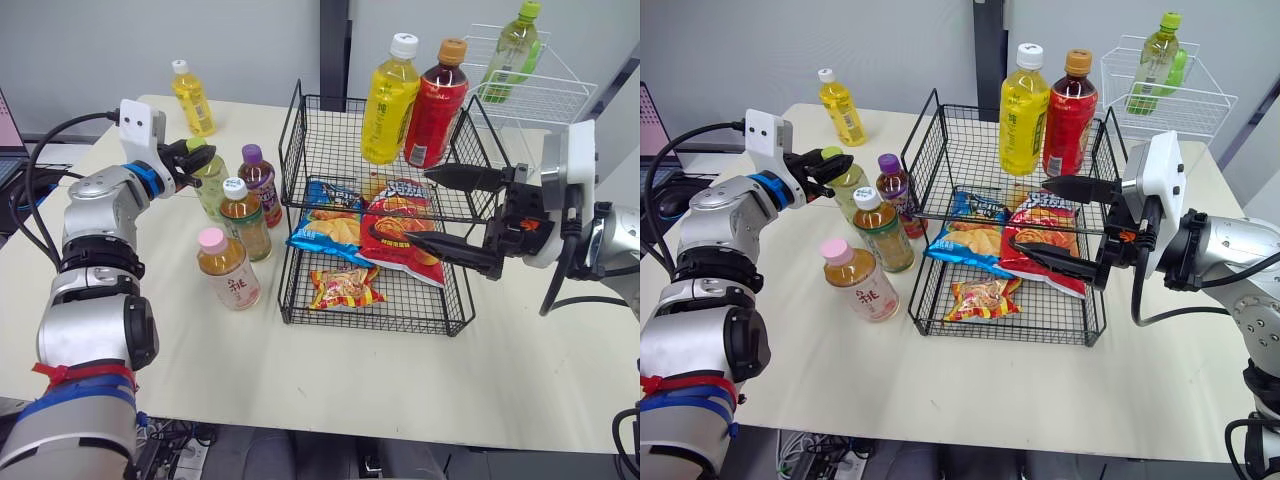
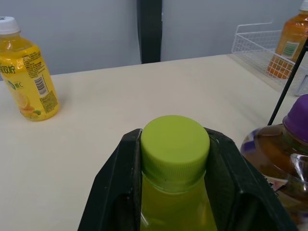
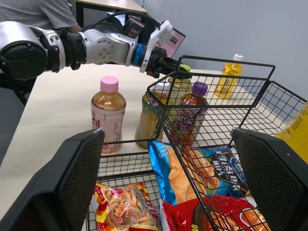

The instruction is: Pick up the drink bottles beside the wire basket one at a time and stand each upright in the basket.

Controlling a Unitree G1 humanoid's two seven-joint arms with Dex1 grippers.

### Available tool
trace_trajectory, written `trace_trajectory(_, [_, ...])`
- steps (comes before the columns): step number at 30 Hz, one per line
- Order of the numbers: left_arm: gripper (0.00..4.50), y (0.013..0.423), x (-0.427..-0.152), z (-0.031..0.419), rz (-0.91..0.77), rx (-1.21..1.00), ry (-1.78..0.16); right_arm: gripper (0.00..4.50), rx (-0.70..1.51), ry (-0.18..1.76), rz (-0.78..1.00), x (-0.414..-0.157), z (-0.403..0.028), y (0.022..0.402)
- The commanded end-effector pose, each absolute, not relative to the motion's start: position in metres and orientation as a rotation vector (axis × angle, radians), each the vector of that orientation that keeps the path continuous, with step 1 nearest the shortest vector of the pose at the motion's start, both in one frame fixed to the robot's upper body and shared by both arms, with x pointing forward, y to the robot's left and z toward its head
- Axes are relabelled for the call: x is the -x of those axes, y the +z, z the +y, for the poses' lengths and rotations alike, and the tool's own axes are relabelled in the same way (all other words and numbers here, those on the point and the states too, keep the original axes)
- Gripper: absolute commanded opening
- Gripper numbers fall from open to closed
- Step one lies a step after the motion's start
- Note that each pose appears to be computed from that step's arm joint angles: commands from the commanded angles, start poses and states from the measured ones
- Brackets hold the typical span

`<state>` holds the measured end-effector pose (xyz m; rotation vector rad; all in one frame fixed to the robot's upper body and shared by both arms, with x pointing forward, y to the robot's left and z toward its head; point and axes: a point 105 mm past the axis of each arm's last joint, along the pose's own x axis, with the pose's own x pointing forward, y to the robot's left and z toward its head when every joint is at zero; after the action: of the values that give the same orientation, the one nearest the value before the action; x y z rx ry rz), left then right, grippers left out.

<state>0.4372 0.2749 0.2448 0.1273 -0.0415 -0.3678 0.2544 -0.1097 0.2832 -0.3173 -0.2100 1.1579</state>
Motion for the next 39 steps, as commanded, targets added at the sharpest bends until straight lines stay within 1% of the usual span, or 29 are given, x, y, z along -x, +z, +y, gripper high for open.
trace_trajectory(1, [1.35,0.297,-0.417,0.286,-0.199,-0.189,-0.377,4.5,0.337,1.135,-0.293,-0.248,-0.111,0.298])
trace_trajectory(3, [1.35,0.308,-0.406,0.288,-0.221,-0.218,-0.393,4.5,0.337,1.119,-0.315,-0.248,-0.112,0.302])
trace_trajectory(6, [1.35,0.336,-0.388,0.291,-0.251,-0.262,-0.427,4.5,0.348,1.083,-0.298,-0.251,-0.116,0.302])
trace_trajectory(9, [1.35,0.365,-0.377,0.285,-0.27,-0.279,-0.474,4.5,0.347,1.067,-0.296,-0.253,-0.117,0.301])
trace_trajectory(14, [1.35,0.423,-0.369,0.256,-0.332,-0.258,-0.591,4.5,0.349,1.035,-0.274,-0.26,-0.119,0.296])
trace_trajectory(17, [1.35,0.458,-0.367,0.221,-0.385,-0.232,-0.699,4.5,0.35,1.006,-0.251,-0.265,-0.122,0.289])
trace_trajectory(21, [1.35,0.483,-0.366,0.186,-0.428,-0.204,-0.8,4.5,0.343,0.964,-0.25,-0.271,-0.126,0.286])
trace_trajectory(26, [1.35,0.494,-0.364,0.142,-0.438,-0.197,-0.941,4.5,0.31,0.935,-0.258,-0.273,-0.13,0.286])
trace_trajectory(29, [1.35,0.492,-0.366,0.123,-0.433,-0.195,-0.997,4.5,0.293,0.908,-0.284,-0.271,-0.134,0.291])
trace_trajectory(34, [1.35,0.484,-0.372,0.103,-0.417,-0.179,-1.05,4.5,0.297,0.891,-0.292,-0.266,-0.137,0.294])
trace_trajectory(39, [1.35,0.463,-0.385,0.094,-0.368,-0.169,-1.062,4.5,0.301,0.868,-0.299,-0.263,-0.14,0.296])
